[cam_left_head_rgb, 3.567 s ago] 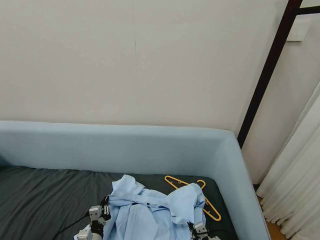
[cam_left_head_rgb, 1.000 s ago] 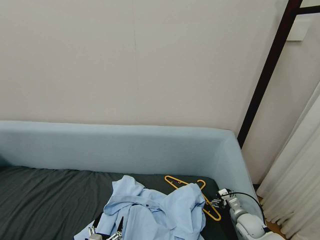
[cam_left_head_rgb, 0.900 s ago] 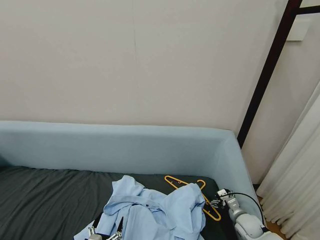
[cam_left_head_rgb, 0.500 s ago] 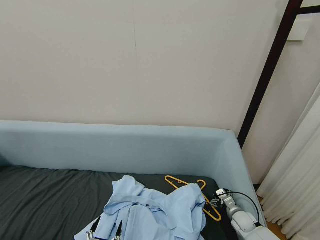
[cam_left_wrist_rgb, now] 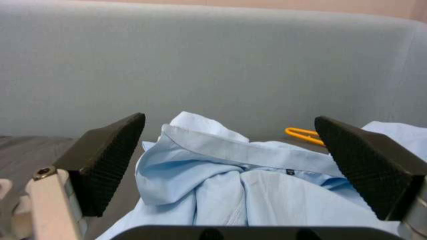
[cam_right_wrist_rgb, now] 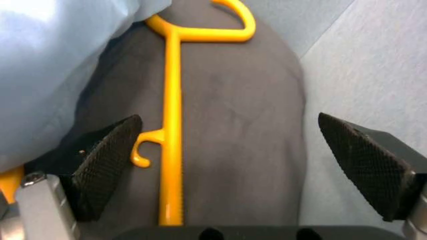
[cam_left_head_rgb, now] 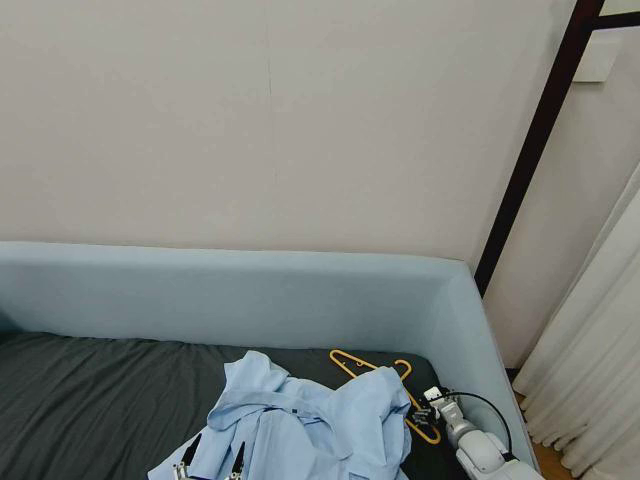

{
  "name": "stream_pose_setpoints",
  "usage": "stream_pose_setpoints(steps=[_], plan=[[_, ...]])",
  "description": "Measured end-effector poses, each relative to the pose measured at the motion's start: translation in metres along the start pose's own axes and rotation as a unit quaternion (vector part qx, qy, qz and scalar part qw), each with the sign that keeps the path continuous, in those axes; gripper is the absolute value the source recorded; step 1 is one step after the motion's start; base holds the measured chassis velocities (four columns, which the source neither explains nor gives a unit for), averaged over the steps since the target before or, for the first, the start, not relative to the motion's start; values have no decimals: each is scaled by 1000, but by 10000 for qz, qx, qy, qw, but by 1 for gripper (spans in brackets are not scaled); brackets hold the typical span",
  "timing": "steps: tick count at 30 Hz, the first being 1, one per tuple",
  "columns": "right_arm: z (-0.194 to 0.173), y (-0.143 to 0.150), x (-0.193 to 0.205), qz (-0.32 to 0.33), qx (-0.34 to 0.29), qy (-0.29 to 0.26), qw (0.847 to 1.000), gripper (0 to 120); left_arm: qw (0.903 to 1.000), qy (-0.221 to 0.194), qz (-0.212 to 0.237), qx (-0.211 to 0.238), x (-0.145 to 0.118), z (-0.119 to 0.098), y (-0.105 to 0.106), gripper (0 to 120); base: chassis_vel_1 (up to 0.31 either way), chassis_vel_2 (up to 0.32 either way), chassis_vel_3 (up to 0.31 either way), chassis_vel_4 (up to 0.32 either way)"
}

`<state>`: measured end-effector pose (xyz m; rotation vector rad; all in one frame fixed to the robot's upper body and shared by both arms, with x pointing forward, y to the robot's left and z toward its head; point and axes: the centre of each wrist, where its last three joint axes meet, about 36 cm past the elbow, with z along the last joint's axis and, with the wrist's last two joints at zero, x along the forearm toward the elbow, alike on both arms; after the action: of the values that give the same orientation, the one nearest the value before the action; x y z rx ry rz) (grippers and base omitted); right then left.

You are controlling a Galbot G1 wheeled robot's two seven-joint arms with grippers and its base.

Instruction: Pick up the clothes from the sofa and hang them on the clothes hanger.

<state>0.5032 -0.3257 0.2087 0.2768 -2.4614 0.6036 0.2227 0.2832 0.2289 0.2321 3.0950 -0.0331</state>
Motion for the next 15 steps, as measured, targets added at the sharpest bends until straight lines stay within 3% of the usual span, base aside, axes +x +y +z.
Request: stream_pose_setpoints(steps=[5,9,15], plan=[[-5,3,-1,-127,-359,195,9991,96,10000,-9,-16,5,1,0,0,100,0,0,0,0],[-12,5,-1,-471,-1005,399,9930,79,10000,-13,-32,16,2,1,0,100,0,0,0,0],[-15,5,-1,-673,-1241,429,9891,59,10000,-18,-43,24,1,2,-1,100,0,0,0,0]])
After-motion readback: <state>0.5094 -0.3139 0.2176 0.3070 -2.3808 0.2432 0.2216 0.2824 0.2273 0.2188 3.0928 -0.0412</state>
